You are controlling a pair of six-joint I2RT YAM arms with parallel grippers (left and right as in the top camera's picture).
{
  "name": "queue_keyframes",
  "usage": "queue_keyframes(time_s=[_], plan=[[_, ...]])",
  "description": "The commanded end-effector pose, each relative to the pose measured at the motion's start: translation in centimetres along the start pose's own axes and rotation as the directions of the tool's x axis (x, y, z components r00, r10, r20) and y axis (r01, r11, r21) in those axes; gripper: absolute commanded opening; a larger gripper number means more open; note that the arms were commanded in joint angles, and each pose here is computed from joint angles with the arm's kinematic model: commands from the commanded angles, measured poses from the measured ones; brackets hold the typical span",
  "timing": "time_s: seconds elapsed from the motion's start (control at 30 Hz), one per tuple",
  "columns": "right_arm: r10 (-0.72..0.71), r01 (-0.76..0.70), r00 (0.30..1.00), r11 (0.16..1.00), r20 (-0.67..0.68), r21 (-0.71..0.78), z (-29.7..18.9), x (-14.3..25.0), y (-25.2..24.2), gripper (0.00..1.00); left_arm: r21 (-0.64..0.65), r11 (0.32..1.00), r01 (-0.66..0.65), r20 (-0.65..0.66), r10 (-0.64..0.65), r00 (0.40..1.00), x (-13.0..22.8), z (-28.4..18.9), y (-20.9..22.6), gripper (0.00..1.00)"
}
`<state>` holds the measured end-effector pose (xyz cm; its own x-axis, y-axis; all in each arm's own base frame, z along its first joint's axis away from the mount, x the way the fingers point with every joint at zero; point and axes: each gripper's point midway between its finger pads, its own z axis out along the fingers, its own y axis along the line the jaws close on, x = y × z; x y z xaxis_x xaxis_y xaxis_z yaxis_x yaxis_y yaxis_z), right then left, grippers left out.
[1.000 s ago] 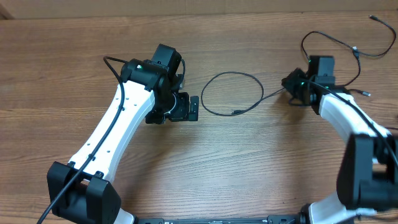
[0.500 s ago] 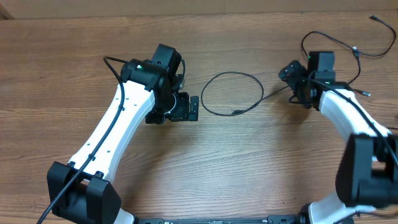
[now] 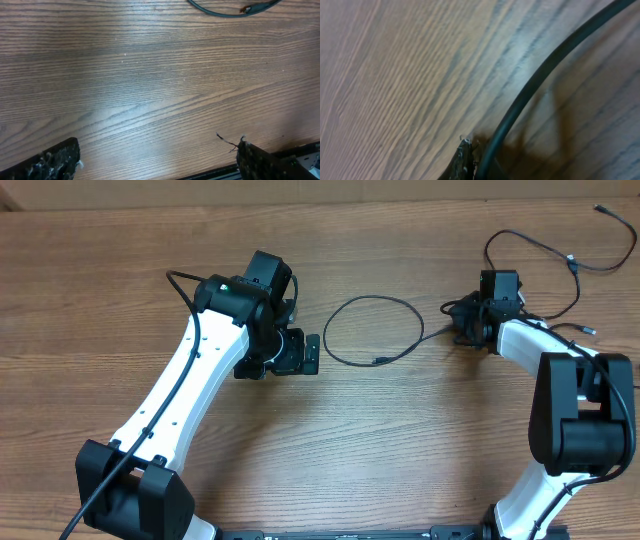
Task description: Untangle cables
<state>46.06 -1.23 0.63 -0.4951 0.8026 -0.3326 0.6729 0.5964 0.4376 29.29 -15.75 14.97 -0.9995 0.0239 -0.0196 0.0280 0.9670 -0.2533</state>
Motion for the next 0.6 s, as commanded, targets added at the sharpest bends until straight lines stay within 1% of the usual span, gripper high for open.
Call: queue_keyframes(time_s=[0.0,0.07,0.13,0.2,0.27,0.33,0.43,0.5,0.57], plan=[[-0.129,0.141,0.986,0.981,0.101,-0.131,-4.7,-2.9,4.8,0.04,-0.004,1.0,-0.03,0.004,0.03,1.0,0.1,0.0,-0.1,1.0],[-0.223,0.26,0.958,0.94,0.181,-0.219,-8.5,-4.7,8.1,0.04,-0.003,1.0,-0.03,0.004,0.03,1.0,0.1,0.0,-0.1,1.0],[-0.322,0.391,0.912,0.871,0.255,-0.299,-11.7,-5.4,11.2,0.04,-0.004,1.0,-0.03,0.004,0.03,1.0,0.1,0.0,-0.1,0.99],[-0.425,0.523,0.848,0.769,0.317,-0.368,-14.7,-4.8,13.7,0.04,-0.003,1.0,-0.03,0.004,0.03,1.0,0.1,0.0,-0.1,0.99],[-0.503,0.602,0.798,0.689,0.331,-0.404,-15.9,-3.3,14.8,0.04,-0.004,1.0,-0.03,0.004,0.03,1.0,0.1,0.0,-0.1,1.0],[-0.573,0.646,0.762,0.639,0.302,-0.418,-15.7,-1.4,14.8,0.04,-0.004,1.0,-0.03,0.004,0.03,1.0,0.1,0.0,-0.1,1.0],[-0.681,0.694,0.704,0.598,0.203,-0.401,-13.5,2.2,13.1,0.04,-0.004,1.0,-0.03,0.004,0.03,1.0,0.1,0.0,-0.1,1.0],[-0.734,0.716,0.665,0.577,0.135,-0.393,-12.1,4.3,11.8,0.04,-0.004,1.0,-0.03,0.004,0.03,1.0,0.1,0.0,-0.1,1.0],[-0.766,0.719,0.641,0.578,0.048,-0.385,-10.3,6.0,10.2,0.04,-0.004,1.0,-0.03,0.004,0.03,1.0,0.1,0.0,-0.1,1.0]])
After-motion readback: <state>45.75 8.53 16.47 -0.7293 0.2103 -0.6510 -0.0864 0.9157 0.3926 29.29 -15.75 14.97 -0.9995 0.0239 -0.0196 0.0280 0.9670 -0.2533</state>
